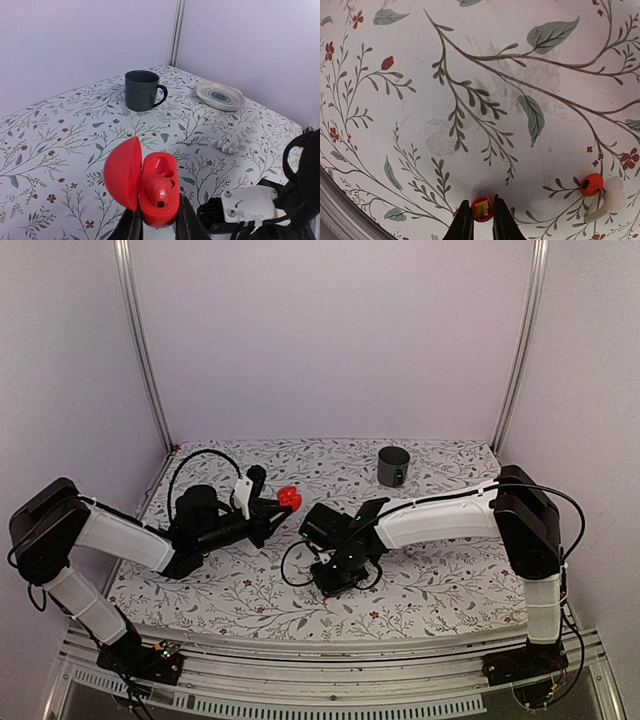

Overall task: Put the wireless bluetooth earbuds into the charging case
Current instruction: Pick up the left earbud from the center of the board, then insert the left earbud into the left side groove of the charging case.

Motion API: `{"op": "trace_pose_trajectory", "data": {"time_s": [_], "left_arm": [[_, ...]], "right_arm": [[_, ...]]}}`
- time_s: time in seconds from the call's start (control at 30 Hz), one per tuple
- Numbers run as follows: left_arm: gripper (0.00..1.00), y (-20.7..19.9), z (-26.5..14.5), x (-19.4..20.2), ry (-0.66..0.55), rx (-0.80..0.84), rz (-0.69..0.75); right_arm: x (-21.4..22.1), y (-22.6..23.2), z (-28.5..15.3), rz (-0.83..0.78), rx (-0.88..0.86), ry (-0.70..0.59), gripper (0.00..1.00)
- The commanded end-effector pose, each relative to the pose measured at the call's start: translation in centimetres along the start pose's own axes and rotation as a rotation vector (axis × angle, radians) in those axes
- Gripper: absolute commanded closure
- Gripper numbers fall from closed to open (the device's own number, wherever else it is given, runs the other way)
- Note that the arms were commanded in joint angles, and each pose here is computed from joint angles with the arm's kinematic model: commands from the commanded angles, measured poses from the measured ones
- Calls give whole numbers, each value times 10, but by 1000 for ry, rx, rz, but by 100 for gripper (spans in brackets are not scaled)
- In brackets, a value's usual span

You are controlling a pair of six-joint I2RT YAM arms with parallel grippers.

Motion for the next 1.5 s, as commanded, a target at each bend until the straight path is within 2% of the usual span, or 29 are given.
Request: {"op": "trace_pose_trajectory", "data": {"time_s": [0.0, 0.2, 0.53, 0.7, 0.83, 1.0, 1.47], "left_arm": [[100, 6, 5, 4, 18, -14, -10], [100, 0, 13, 11, 46, 13, -5], [100, -27, 25, 5, 17, 94, 102], [100, -42, 39, 3, 43, 130, 153], [100, -46, 50, 3, 74, 147, 140], [100, -48, 60, 4, 106, 160, 126], [100, -52, 68, -11, 83, 212, 68]], "right_arm": [[-10, -5, -24, 36, -10, -89, 87], [-23, -17, -48, 73, 3, -179, 87], [-64, -46, -111, 162, 16, -408, 86], [-85, -48, -127, 184, 20, -476, 86], [-94, -45, -138, 191, 26, -527, 85], [-99, -44, -145, 187, 47, -555, 85], [-103, -36, -149, 165, 79, -599, 86]]}}
Point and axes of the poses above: each gripper's point midway between its finger pads, its own z axis out along the fingers, its own y axis along the line the jaws close on, x = y × z, the point moved 8 cm from there along -z, back along the fingers, and after that the axes turned 13 degrees about z, right-handed, at the moved point
